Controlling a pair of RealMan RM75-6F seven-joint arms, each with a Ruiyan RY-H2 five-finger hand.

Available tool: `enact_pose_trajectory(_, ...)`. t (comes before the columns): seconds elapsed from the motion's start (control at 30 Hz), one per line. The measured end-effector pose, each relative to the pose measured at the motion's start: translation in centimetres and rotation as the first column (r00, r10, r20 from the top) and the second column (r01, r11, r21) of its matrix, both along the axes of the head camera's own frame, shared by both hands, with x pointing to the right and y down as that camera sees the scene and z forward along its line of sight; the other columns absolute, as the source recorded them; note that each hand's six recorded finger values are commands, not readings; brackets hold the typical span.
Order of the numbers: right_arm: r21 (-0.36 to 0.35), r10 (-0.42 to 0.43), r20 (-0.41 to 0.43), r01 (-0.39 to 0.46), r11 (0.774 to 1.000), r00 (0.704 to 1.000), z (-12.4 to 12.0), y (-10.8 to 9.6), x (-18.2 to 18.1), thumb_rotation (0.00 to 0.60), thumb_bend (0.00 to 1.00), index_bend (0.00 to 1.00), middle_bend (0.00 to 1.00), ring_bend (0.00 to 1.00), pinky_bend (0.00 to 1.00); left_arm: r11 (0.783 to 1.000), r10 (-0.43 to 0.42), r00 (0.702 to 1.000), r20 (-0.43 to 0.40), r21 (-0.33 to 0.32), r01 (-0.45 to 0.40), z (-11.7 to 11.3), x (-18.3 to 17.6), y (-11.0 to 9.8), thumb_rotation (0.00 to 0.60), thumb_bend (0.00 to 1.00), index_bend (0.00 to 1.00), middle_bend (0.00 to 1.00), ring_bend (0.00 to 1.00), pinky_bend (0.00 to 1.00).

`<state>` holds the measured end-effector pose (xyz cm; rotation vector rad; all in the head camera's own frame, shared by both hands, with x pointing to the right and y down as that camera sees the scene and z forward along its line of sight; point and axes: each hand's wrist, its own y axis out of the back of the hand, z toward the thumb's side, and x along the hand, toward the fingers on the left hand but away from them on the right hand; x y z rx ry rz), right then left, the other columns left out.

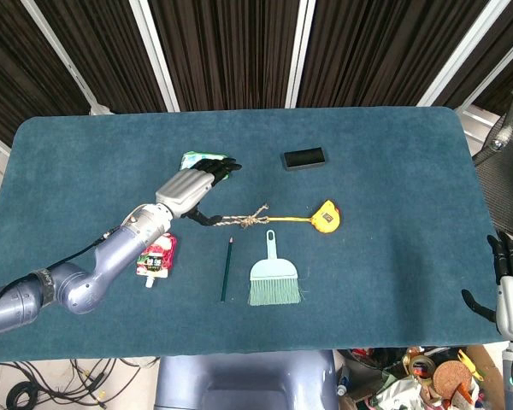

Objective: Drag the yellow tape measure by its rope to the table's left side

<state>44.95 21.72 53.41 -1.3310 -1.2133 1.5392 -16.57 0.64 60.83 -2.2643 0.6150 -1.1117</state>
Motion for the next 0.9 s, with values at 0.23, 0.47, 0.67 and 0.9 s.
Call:
enact_pose_trajectory(0.23, 0.0, 0.001, 0.001, -0.001, 1.0, 1.0, 0.0, 0.0, 0.0, 0.6, 0.1, 0.09, 0.02, 0.11, 0.19, 1.0, -0.007, 1.0, -0.007, 0.008, 0.007, -0.2, 0.2, 0.0, 0.6, 0.25, 0.07, 0.0, 0.0, 0.0)
enact_pose_trajectory(0.47, 0.0, 0.001, 0.002, -0.001, 1.0, 1.0, 0.0, 0.0, 0.0, 0.6, 0.1, 0.09, 0.02, 0.11, 0.19, 0.999, -0.018, 1.0, -0.003, 0.028, 0.018, -0.3, -0.1, 0.0, 0.6, 0.22, 0.07, 0.0, 0.0, 0.0)
enact_pose_trajectory(0.67, 0.0, 0.005, 0.002, -0.005, 1.0, 1.0, 0.0, 0.0, 0.1, 0.6, 0.1, 0.09, 0.02, 0.11, 0.19, 0.999, -0.022, 1.0, -0.003, 0.032, 0.022, -0.2, -0.3, -0.1, 0.6, 0.22, 0.07, 0.0, 0.0, 0.0)
enact_pose_trajectory(0.9, -0.001, 0.005, 0.003, -0.005, 1.0, 1.0, 0.0, 0.0, 0.1, 0.6, 0.1, 0.09, 0.02, 0.11, 0.19, 0.999, -0.036, 0.999, 0.017, 0.034, 0.036, 0.2, -0.9, -0.3, 0.6, 0.22, 0.09, 0.0, 0.0, 0.0)
